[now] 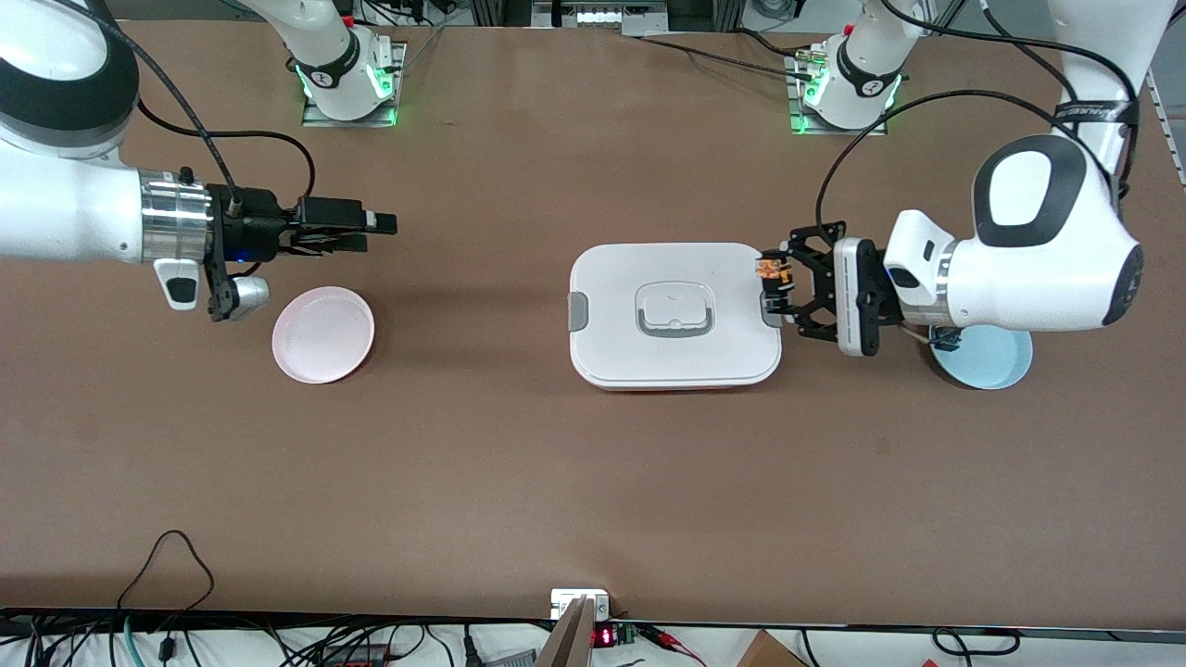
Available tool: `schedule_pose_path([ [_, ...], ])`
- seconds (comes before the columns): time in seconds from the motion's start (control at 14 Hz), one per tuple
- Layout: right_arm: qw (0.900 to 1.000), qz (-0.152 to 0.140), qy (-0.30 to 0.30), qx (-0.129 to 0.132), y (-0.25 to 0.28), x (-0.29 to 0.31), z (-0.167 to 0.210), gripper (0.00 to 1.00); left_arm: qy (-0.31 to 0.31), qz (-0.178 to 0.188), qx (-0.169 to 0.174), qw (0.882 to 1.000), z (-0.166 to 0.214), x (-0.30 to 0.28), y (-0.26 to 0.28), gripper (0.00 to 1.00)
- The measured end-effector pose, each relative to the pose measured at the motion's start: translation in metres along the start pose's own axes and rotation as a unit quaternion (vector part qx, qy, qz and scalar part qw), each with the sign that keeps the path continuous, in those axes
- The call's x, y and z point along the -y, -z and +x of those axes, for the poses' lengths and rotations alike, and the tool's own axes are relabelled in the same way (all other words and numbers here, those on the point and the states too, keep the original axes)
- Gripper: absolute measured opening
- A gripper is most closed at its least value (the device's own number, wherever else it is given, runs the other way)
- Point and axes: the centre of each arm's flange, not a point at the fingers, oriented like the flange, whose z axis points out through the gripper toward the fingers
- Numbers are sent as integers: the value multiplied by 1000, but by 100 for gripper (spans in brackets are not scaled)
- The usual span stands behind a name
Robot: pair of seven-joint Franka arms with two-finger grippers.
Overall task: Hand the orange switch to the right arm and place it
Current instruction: 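Carry the switch over the box while the right gripper reaches toward it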
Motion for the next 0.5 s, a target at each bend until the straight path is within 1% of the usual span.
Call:
schedule_pose_path([
  [0.14,998,56,-21,12,-14,-8,7,100,-49,-14,-42,998,8,2,-24,73],
  [0.29,993,104,-44,22,-26,-18,13,100,-88,-15,-114,990,17,5,-47,73],
  [0.36,991,124,-53,26,-31,-21,16,100,-102,-11,-147,984,22,4,-57,73],
  [0.5,986,153,-62,30,-40,-25,21,100,-129,-4,-196,972,29,2,-77,73],
])
